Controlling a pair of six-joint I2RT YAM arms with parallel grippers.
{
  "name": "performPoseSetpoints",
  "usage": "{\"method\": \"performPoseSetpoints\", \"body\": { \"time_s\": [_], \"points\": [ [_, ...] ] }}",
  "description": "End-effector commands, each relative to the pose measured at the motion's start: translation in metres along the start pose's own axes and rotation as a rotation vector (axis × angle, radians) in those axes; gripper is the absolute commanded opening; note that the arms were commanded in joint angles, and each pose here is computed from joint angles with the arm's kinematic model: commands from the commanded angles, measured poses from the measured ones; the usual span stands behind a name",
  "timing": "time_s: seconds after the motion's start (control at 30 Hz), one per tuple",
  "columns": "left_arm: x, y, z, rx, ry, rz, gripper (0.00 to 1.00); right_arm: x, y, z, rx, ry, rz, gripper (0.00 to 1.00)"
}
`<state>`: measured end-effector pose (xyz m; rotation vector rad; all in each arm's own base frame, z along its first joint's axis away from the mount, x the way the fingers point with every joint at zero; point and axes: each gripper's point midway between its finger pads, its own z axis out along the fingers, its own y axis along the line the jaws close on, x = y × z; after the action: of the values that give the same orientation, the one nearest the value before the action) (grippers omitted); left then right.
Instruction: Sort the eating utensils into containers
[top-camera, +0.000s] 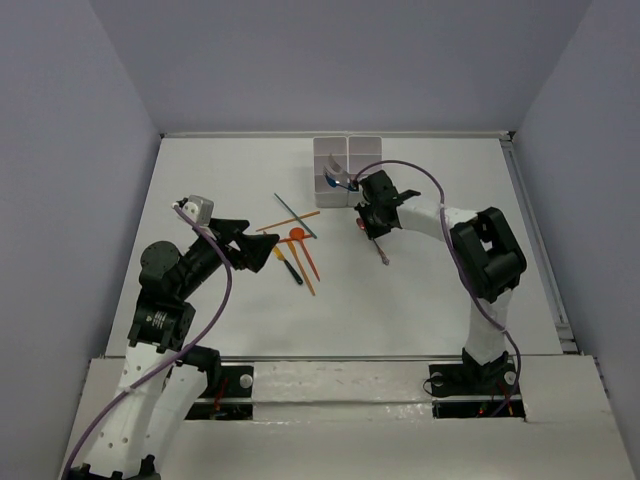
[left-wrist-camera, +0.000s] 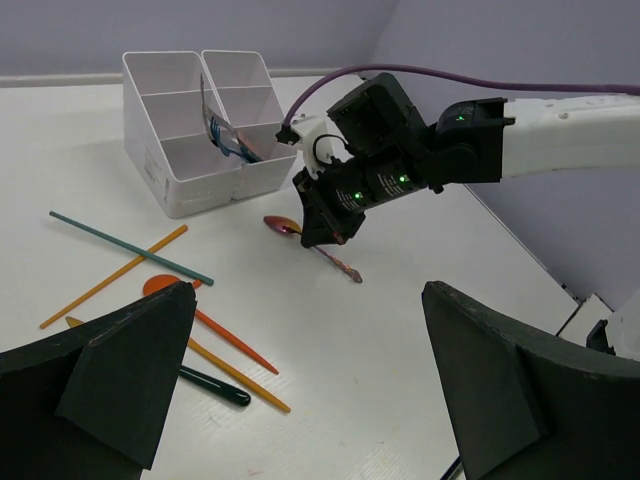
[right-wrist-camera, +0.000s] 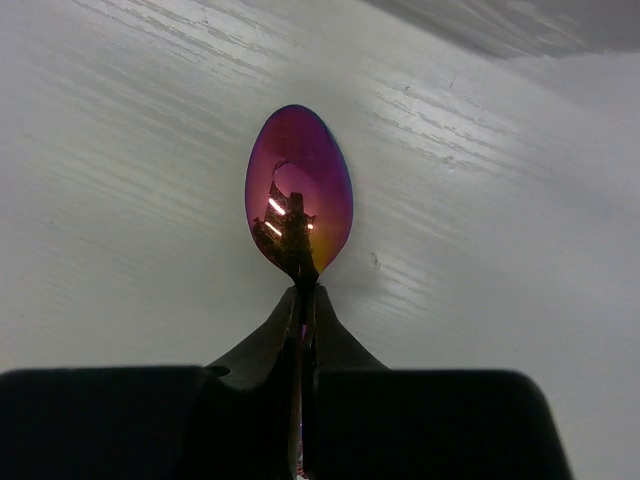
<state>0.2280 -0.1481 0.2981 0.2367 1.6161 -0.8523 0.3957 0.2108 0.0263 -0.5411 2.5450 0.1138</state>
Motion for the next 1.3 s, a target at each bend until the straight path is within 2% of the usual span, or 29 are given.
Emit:
{"method": "performPoseSetpoints", "body": {
  "time_s": [0.0, 0.07, 0.1, 0.23, 0.37, 0.47, 0.53, 0.57, 0.63, 0.67, 0.7, 0.73, 0.83, 0.87, 0.9, 0.97, 1.27],
  "points": [
    [-0.018, -0.012, -0.001, 0.044, -0.05, 0.038, 0.99, -0.011, 0.0, -0.008, -0.002, -0.042, -0.018, 0.0],
    [-0.018, -0.012, -0.001, 0.044, -0.051, 0.038, 0.99, -0.015, 0.004, -0.026, -0.034, -0.087, -0.011, 0.0],
    [-0.018, -0.012, -0.001, 0.044, -0.051, 0.038, 0.99, -0.006, 0.005, -0.023, -0.041, -0.07, -0.007, 0.0],
    [-0.019, -0.013, -0.001, 0.046, -0.052, 0.039, 0.99, -0.023, 0.01, -0.068, -0.085, -0.209, 0.02, 0.0],
    [-0.019, -0.013, -0.001, 0.047, -0.051, 0.041, 0.99, -0.063, 0.016, -0.111, -0.133, -0.373, 0.05, 0.0],
    [-0.018, -0.013, -0.001, 0.046, -0.047, 0.038, 0.99, -0.114, 0.007, -0.139, -0.111, -0.577, 0.093, 0.0],
    [-0.018, -0.013, 0.0, 0.046, -0.047, 0.038, 0.99, -0.138, 0.0, -0.149, -0.074, -0.665, 0.122, 0.0],
    [-0.017, -0.012, 0.0, 0.046, -0.043, 0.036, 0.99, -0.166, -0.006, -0.165, -0.053, -0.776, 0.148, 0.0],
    [-0.016, -0.012, 0.001, 0.047, -0.039, 0.035, 0.99, -0.188, -0.011, -0.172, -0.034, -0.854, 0.177, 0.0],
    [-0.016, -0.012, 0.001, 0.048, -0.037, 0.034, 0.99, -0.212, -0.02, -0.19, -0.011, -0.964, 0.203, 0.0],
    [-0.015, -0.012, 0.002, 0.049, -0.034, 0.035, 0.99, -0.222, -0.022, -0.196, -0.005, -1.014, 0.207, 0.0],
    [-0.015, -0.012, 0.002, 0.049, -0.034, 0.035, 0.99, -0.229, -0.023, -0.188, 0.005, -1.025, 0.213, 0.0],
    [-0.016, -0.012, 0.002, 0.049, -0.032, 0.035, 0.99, -0.263, -0.039, -0.206, 0.057, -1.161, 0.254, 0.0],
    [-0.015, -0.011, 0.002, 0.047, -0.031, 0.034, 0.99, -0.267, -0.046, -0.193, 0.08, -1.163, 0.266, 0.0],
    [-0.015, -0.011, 0.002, 0.047, -0.031, 0.037, 0.99, -0.279, -0.054, -0.201, 0.095, -1.218, 0.284, 0.0],
    [-0.015, -0.011, 0.003, 0.046, -0.028, 0.034, 0.99, -0.287, -0.061, -0.188, 0.117, -1.255, 0.297, 0.0],
    [-0.015, -0.007, 0.005, 0.033, -0.025, 0.037, 0.99, -0.302, -0.081, -0.144, 0.166, -1.326, 0.275, 0.0]
  ]
}}
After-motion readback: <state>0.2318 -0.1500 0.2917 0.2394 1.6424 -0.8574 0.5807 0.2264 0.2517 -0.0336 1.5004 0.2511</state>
